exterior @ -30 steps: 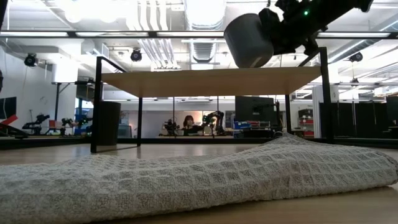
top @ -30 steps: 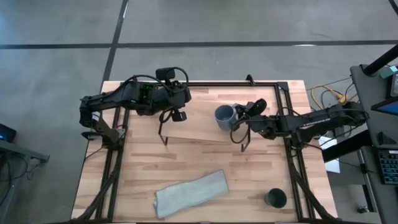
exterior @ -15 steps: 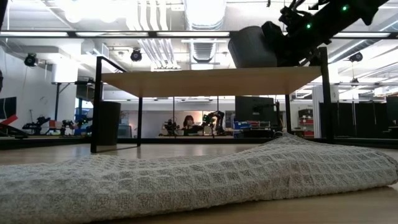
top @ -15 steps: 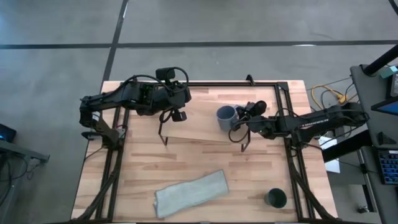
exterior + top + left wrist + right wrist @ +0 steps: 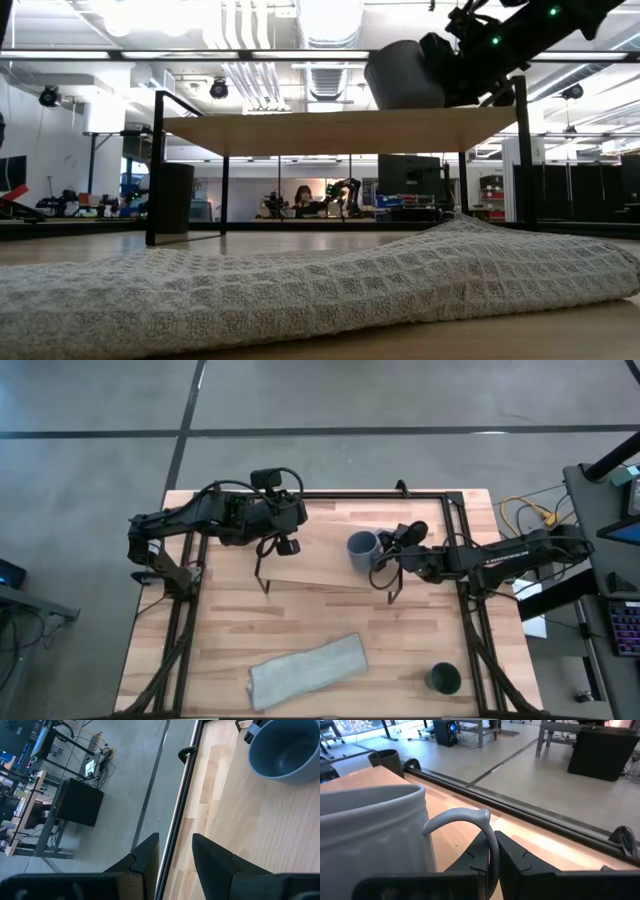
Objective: Stack small to large cups/mugs on shelf
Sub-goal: Put the gray mug on the shelf
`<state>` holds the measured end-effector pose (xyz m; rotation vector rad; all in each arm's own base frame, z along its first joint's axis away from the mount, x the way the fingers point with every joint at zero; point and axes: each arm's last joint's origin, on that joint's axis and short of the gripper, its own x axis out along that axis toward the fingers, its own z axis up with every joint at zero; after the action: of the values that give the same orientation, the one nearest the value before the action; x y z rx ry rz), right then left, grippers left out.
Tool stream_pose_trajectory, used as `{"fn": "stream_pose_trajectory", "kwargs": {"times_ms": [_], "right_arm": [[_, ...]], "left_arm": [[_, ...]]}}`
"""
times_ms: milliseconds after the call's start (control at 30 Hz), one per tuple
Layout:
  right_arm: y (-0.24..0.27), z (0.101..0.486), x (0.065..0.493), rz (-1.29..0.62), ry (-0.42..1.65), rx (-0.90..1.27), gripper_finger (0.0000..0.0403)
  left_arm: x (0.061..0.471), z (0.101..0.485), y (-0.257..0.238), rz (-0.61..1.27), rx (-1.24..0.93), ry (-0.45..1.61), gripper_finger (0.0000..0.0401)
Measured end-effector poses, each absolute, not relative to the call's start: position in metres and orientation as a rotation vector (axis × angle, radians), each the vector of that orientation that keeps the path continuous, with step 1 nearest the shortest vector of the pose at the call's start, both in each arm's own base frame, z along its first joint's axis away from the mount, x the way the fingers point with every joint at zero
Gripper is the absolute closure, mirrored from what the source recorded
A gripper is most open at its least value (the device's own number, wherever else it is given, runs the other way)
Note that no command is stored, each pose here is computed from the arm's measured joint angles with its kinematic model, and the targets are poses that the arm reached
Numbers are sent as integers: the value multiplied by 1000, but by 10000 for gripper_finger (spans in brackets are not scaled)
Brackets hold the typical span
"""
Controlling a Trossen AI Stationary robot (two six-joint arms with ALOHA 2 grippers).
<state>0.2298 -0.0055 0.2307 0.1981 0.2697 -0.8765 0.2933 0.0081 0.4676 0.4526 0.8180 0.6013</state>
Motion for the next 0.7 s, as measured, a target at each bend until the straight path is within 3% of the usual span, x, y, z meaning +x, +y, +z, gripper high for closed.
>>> {"fn": "stream_pose_trajectory", "kwargs": {"times_ms": [700], "right_arm": [[-6, 223, 226, -879, 295, 227, 390]], "left_arm": [[293, 468, 8, 602, 453, 818, 298]]}}
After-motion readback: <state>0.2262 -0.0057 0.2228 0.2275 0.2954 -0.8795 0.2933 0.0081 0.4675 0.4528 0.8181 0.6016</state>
